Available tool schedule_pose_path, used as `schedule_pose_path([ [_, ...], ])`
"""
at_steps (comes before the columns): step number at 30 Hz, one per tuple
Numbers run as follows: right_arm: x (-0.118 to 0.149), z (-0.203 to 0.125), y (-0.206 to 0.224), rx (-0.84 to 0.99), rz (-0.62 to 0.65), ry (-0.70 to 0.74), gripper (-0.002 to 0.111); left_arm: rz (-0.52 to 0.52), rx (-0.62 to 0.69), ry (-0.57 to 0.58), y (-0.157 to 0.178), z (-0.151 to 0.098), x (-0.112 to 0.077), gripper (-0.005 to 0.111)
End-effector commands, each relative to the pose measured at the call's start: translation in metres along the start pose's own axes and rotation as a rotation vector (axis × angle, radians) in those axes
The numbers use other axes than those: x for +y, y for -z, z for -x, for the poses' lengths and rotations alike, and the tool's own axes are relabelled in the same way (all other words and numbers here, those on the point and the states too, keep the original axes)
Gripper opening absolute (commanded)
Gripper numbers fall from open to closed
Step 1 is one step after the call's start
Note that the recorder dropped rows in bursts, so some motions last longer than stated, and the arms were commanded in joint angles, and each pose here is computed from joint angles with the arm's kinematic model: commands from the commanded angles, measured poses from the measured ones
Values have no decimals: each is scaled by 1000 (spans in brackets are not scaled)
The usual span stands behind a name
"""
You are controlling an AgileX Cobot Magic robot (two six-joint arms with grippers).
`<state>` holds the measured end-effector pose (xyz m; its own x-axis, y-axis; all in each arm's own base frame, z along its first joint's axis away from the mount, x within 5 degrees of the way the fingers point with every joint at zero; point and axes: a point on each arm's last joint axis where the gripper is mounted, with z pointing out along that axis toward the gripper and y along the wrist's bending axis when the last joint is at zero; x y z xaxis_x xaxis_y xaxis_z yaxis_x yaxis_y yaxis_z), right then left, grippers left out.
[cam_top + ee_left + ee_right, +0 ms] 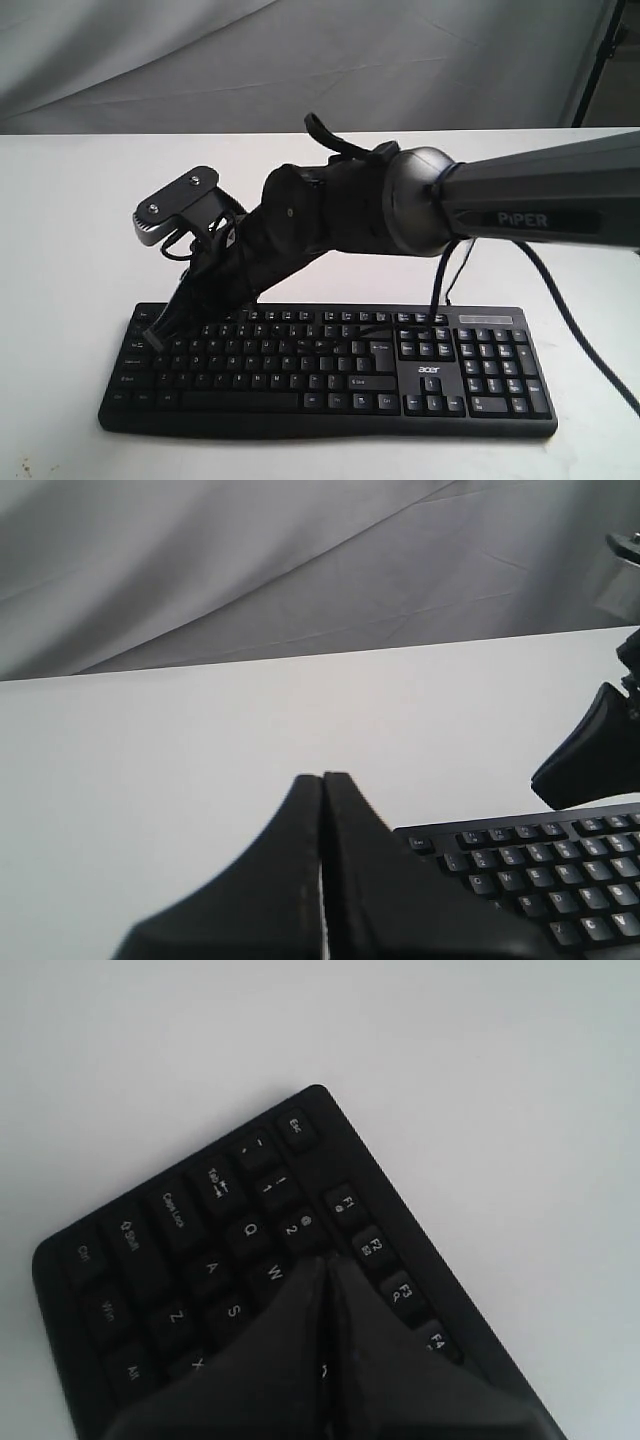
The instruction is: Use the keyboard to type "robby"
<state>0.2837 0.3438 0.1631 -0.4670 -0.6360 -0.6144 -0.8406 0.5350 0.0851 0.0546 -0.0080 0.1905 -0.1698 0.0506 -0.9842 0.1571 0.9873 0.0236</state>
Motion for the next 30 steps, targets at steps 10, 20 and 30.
schedule_pose_path([
  [10,1,-23,-5,-13,-46,27,0,-5,-7,-3,0,-1,0,0],
  [20,6,-29,-14,7,-38,36,0,-5,-7,-3,0,-1,0,0],
  [30,7,-33,-19,26,-33,42,0,-5,-7,-3,0,-1,0,0],
])
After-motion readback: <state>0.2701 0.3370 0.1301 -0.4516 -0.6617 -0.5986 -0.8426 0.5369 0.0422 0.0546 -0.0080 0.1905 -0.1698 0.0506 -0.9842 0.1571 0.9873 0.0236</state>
